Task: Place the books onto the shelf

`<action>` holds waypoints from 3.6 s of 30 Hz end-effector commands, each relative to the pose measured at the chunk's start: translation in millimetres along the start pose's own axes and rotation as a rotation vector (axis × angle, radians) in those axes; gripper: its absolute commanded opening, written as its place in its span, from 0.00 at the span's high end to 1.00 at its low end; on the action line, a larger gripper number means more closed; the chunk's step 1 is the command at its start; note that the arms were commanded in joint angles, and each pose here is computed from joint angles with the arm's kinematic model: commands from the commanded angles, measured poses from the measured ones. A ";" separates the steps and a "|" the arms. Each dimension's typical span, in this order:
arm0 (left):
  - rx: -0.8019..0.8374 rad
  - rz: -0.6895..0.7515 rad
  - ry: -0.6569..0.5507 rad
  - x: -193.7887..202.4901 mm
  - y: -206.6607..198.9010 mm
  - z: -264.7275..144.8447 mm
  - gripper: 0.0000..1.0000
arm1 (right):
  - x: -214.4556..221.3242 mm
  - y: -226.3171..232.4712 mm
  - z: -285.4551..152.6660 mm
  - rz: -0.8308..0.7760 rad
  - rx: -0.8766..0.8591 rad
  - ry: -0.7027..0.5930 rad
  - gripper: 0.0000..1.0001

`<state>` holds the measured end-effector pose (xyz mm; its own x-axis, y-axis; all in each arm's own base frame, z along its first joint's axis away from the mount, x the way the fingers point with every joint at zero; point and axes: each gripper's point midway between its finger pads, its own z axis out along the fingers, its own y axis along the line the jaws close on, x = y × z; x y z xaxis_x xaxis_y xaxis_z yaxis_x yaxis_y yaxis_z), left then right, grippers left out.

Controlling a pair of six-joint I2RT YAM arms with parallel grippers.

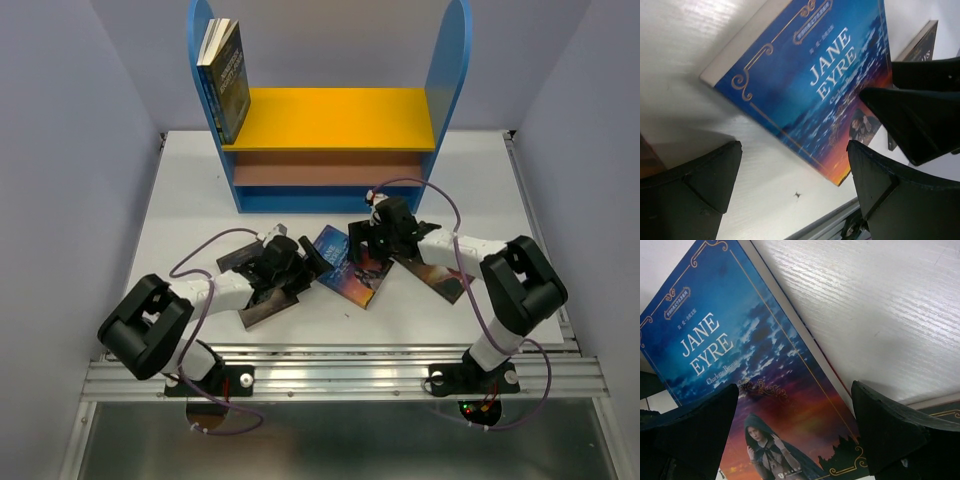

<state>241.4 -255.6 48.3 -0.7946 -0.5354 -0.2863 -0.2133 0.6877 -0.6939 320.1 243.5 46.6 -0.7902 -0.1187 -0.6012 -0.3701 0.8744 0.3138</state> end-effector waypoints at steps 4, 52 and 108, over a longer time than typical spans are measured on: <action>-0.089 0.005 0.011 -2.3 3.0 27.7 0.01 | -10.4 13.2 0.7 0.058 -0.069 -0.023 0.00; -0.175 0.049 0.070 18.1 12.1 44.0 0.73 | -6.6 81.1 -51.8 0.223 -0.394 0.056 0.66; 1.063 0.416 -0.203 -46.0 -214.7 -199.1 0.14 | -143.5 178.8 -364.5 -0.058 -0.849 -0.842 0.99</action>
<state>240.6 -274.3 309.0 -0.5792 -0.4963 -0.6467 0.5663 0.3256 -0.7572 217.7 253.4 342.7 -0.5510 0.3144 -0.7730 -0.6529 0.4146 0.6339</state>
